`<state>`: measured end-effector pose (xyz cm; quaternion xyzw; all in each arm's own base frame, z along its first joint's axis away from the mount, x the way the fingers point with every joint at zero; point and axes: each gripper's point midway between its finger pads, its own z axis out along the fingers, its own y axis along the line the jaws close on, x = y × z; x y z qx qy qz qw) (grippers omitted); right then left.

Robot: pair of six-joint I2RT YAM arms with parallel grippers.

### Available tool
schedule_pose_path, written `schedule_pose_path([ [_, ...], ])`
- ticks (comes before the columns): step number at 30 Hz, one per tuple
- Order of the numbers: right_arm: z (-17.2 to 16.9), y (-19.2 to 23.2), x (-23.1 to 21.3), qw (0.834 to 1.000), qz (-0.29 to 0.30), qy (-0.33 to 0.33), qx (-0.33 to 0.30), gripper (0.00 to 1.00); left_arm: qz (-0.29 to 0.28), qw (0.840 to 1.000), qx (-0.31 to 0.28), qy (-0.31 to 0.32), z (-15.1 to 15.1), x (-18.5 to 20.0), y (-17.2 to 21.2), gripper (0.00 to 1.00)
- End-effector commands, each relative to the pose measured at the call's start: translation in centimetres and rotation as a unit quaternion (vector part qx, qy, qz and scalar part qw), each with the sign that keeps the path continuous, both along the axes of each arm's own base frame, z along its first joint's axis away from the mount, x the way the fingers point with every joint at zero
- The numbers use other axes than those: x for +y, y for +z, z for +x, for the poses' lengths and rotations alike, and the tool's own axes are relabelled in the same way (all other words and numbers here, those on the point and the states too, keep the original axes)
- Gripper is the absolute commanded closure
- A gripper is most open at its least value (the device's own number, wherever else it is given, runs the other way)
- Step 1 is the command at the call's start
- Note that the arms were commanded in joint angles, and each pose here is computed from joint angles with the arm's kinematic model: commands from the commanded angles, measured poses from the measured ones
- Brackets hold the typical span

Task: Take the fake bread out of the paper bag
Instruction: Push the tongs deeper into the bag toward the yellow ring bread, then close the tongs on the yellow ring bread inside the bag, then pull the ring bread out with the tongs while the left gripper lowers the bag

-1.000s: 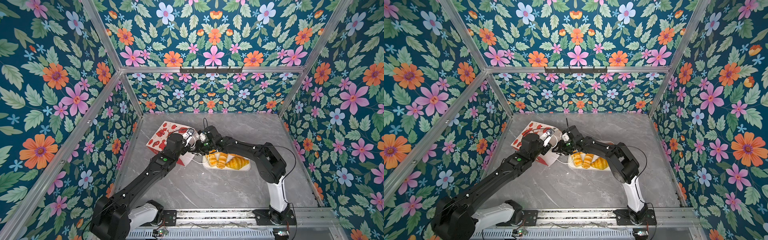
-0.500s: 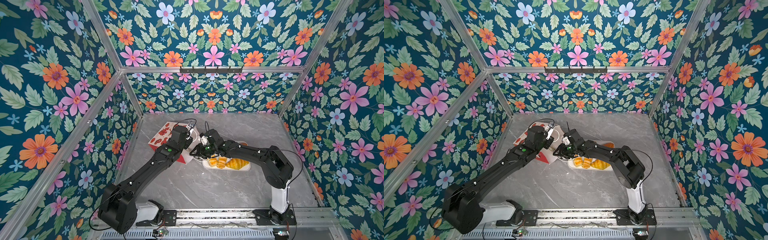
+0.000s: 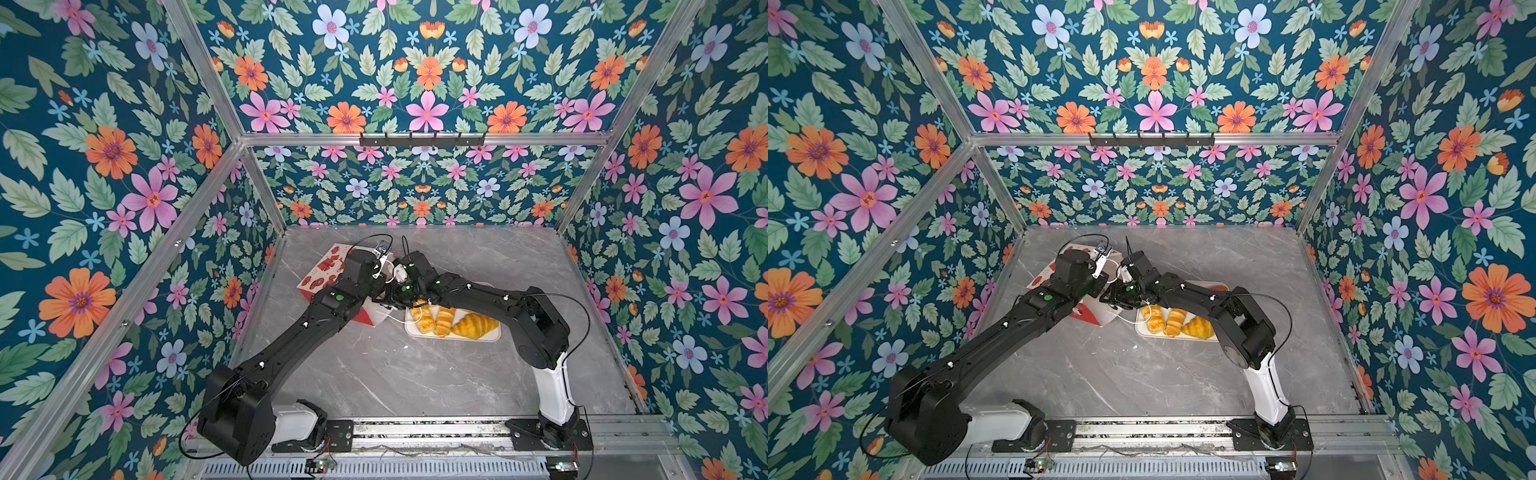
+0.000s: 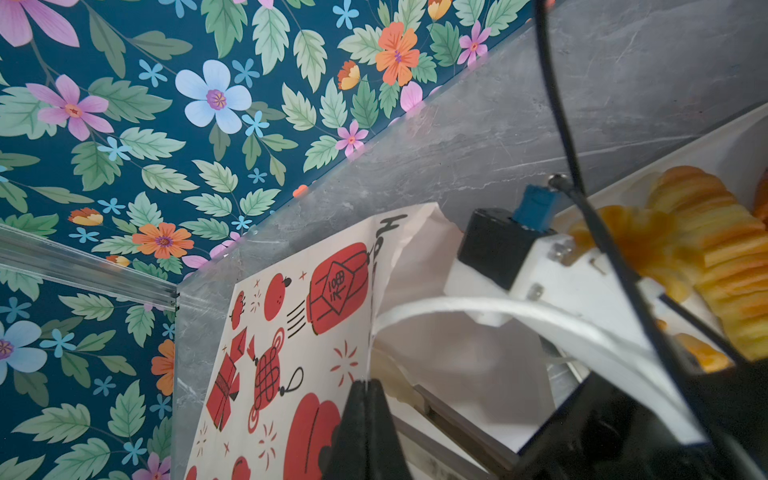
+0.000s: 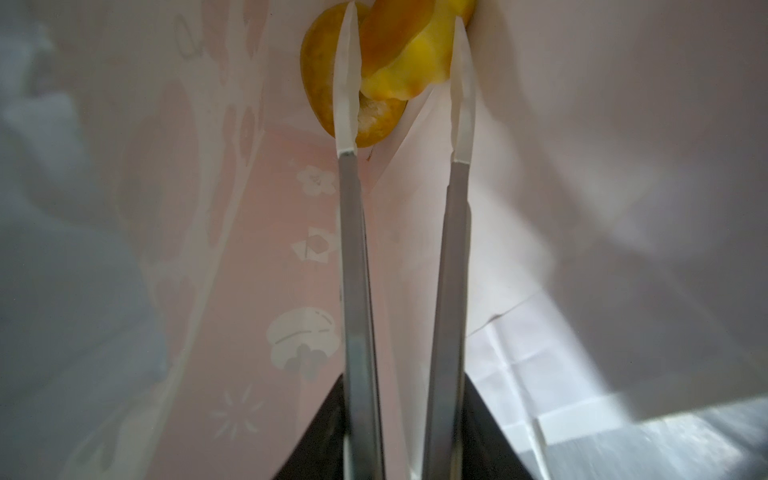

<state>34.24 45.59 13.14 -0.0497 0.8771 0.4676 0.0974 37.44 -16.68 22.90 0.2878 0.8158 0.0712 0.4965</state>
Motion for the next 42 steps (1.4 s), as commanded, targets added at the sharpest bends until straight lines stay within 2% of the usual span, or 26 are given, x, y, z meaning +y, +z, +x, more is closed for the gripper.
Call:
schedule_pose_path([
  [1,0.1,0.3,0.7,1.0,0.008,0.008,-0.002,0.63,-0.014,1.0,-0.002,-0.001,0.0,-0.2,0.3,1.0],
  [6,0.0,-0.1,1.5,1.0,0.005,0.015,0.002,0.64,-0.02,1.0,-0.004,-0.005,-0.1,-0.4,0.5,1.0],
  [17,-0.5,-0.3,0.9,1.0,-0.003,0.01,-0.008,0.83,-0.018,1.0,-0.006,0.003,-0.3,0.0,0.2,1.0],
  [32,-2.6,2.1,-5.0,0.999,-0.023,-0.01,-0.041,0.85,-0.003,1.0,-0.008,0.02,-0.3,0.9,0.0,1.0],
  [42,-4.8,3.8,-8.7,0.995,-0.069,0.0,-0.076,0.85,0.001,1.0,-0.008,0.026,-0.1,1.1,-0.2,1.0],
])
